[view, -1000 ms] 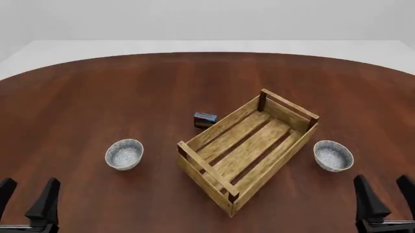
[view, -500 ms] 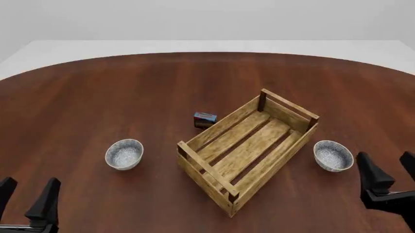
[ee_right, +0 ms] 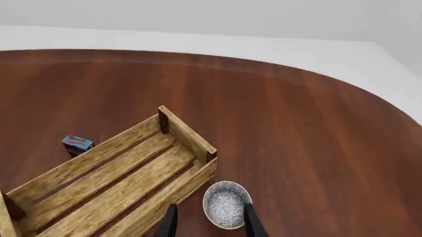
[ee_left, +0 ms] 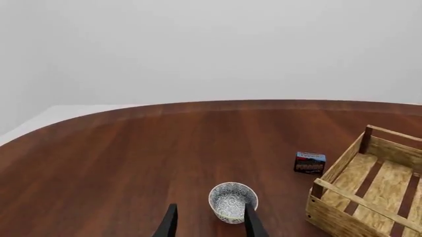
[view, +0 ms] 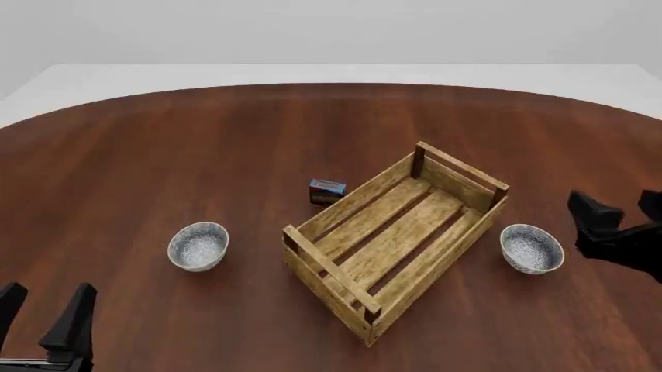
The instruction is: Stack the right bowl on the left bowl and place them in the tray.
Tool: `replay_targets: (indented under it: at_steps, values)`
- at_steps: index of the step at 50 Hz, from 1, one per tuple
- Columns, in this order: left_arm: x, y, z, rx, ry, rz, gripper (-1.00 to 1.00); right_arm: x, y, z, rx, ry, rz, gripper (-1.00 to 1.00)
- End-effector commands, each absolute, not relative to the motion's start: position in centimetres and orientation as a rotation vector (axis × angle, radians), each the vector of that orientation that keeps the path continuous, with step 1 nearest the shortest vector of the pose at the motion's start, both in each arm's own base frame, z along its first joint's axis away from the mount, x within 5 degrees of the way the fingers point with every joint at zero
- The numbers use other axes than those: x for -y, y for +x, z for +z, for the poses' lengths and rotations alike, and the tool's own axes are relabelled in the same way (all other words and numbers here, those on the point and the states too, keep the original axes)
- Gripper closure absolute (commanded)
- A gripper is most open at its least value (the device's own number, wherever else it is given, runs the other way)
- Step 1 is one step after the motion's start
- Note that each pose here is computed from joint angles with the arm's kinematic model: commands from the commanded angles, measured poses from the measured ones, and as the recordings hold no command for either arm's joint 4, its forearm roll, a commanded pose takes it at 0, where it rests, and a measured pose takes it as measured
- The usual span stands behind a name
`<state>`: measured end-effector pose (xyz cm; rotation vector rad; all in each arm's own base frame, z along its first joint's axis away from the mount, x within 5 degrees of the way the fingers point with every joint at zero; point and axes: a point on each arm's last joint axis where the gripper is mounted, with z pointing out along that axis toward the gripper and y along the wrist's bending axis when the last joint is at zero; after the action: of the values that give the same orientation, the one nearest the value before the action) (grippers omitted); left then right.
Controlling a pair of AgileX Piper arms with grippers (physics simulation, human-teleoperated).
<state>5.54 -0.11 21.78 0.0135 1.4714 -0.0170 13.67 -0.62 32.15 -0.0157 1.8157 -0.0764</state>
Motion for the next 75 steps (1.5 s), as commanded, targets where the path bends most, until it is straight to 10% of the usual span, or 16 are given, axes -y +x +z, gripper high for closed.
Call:
replay_targets:
  at_steps: [1, 75]
  values:
    - [0.1, 5.5, 21.9, -1.473, 0.01, -0.025, -1.0, 1.4, 17.1, 33.2, -1.925, -0.013, -0.116, -1.0]
    - [0.1, 5.6, 21.6, -1.492, 0.012, -0.022, -1.0, 6.8, 28.7, 22.2, -2.296, 0.134, -0.18, -1.0]
